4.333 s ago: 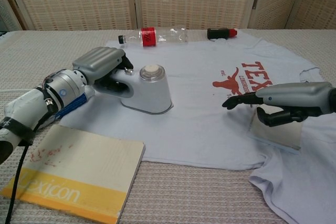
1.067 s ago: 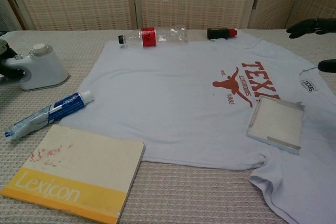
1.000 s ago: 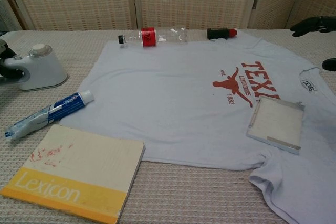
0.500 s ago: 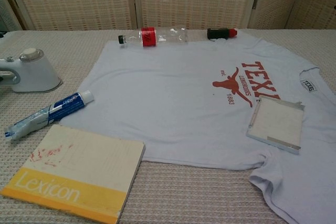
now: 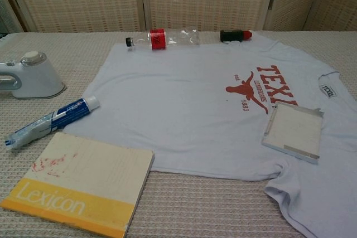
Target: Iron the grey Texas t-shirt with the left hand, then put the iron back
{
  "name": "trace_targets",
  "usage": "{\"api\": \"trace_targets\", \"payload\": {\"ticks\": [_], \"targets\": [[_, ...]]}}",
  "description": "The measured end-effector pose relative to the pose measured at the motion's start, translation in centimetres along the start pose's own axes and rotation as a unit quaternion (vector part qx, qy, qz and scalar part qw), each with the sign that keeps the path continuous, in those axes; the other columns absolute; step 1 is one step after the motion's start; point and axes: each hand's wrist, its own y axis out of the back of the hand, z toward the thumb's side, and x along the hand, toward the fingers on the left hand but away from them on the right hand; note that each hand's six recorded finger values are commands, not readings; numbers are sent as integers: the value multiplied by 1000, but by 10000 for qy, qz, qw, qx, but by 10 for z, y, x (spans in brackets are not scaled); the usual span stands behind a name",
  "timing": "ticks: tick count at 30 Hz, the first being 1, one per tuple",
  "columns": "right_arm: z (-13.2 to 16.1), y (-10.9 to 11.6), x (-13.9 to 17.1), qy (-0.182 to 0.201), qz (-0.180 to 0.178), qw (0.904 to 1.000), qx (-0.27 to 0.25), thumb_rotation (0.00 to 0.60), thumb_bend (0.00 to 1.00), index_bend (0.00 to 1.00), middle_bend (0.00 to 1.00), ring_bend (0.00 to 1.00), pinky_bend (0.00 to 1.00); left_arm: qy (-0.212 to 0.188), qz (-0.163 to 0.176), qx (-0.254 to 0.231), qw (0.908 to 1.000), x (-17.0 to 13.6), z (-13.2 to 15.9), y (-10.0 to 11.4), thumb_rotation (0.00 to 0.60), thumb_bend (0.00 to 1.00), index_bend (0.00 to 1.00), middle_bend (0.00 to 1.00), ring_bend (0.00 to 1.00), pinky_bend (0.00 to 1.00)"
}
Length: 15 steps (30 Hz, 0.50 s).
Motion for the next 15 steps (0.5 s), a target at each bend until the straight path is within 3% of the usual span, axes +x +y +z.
{"api": "trace_targets", "payload": {"ticks": [2,5,15], "targets": [[-5,-2,9,-127,-48,9999,-50,533,8,0,77,0,12,-120,-10,67,9999,-15,0,4,600,106,216,269,166,200],[-8,-3,21,-239,-149,9995,-167,415,0,0,53,0,0,-173,-216,126,9995,-36,-2,6,600,93,155,214,114,163],[-29,-2,59,-721,-613,9953,-221,416,0,0,50,0,0,53,-241,303,9992,-114,-12,25,600,91,167,215,115,161]]}}
